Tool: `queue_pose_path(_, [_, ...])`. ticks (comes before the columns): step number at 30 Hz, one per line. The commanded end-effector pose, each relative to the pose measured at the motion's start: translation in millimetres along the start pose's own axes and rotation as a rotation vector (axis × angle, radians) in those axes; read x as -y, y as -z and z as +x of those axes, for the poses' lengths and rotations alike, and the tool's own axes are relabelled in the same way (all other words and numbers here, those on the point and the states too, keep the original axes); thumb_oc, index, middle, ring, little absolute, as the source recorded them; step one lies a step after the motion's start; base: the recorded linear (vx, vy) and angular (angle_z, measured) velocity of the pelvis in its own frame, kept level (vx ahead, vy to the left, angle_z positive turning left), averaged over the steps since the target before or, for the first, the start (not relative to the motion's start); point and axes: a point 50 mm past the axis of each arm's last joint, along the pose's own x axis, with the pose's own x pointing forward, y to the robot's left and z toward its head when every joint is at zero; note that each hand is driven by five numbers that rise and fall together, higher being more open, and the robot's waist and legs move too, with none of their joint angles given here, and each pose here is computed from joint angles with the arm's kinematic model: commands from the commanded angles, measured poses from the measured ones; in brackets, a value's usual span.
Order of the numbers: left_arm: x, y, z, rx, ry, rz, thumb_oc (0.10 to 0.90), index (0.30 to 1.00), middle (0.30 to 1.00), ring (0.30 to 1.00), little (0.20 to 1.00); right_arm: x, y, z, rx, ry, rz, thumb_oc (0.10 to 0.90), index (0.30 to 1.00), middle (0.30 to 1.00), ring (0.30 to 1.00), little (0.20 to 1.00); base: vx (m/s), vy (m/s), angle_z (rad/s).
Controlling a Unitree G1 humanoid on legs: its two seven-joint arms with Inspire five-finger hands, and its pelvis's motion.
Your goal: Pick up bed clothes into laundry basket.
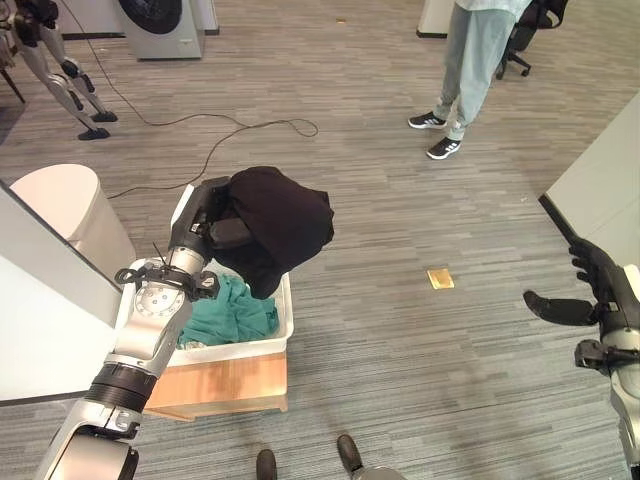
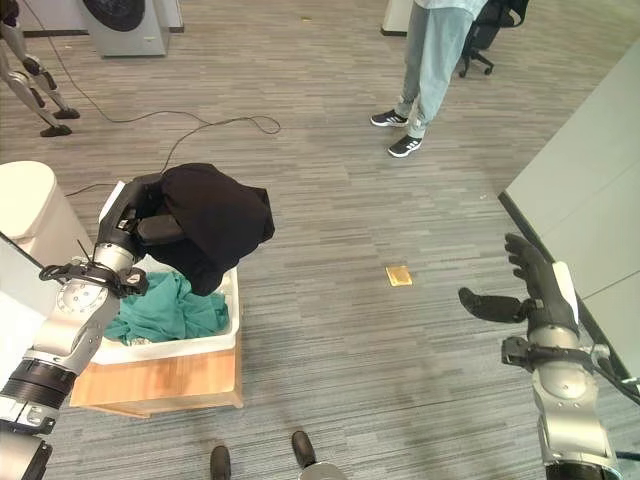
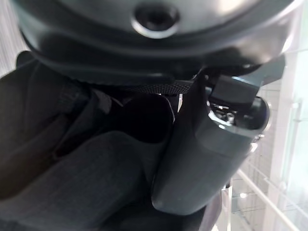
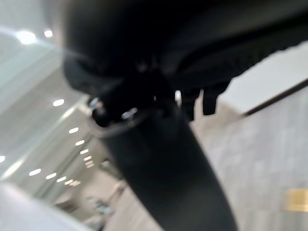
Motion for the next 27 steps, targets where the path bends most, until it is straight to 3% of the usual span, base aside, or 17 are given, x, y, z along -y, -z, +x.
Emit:
queue_pose_path(1, [-16, -76, 37, 0.279, -0.064, 0.160, 0.400, 0.300, 0.300, 0.300, 0.300, 40, -38, 10, 0.163, 0.141, -0.019, 0.800, 0.900, 0.900, 0.900, 0.900, 0.07, 0.095, -0.08])
queue_pose_path(12, [-52, -75, 26, 0.216, -0.226, 0.538, 0.400, 0.300, 0.300, 0.300, 0.300, 28, -23, 0, 0.122, 0.118, -0.025, 0.800, 0.900, 0.900, 0.900, 0.900, 0.02, 0.028, -0.03])
queue_pose_path(27, [-55, -10, -11, -0.007, -0.258, 0.546, 0.400, 0.300, 0.300, 0.300, 0.300, 13, -39, -1, 0.193, 0.063, -0.037, 0.800, 0.900, 0.900, 0.900, 0.900, 0.00, 0.006, 0.03])
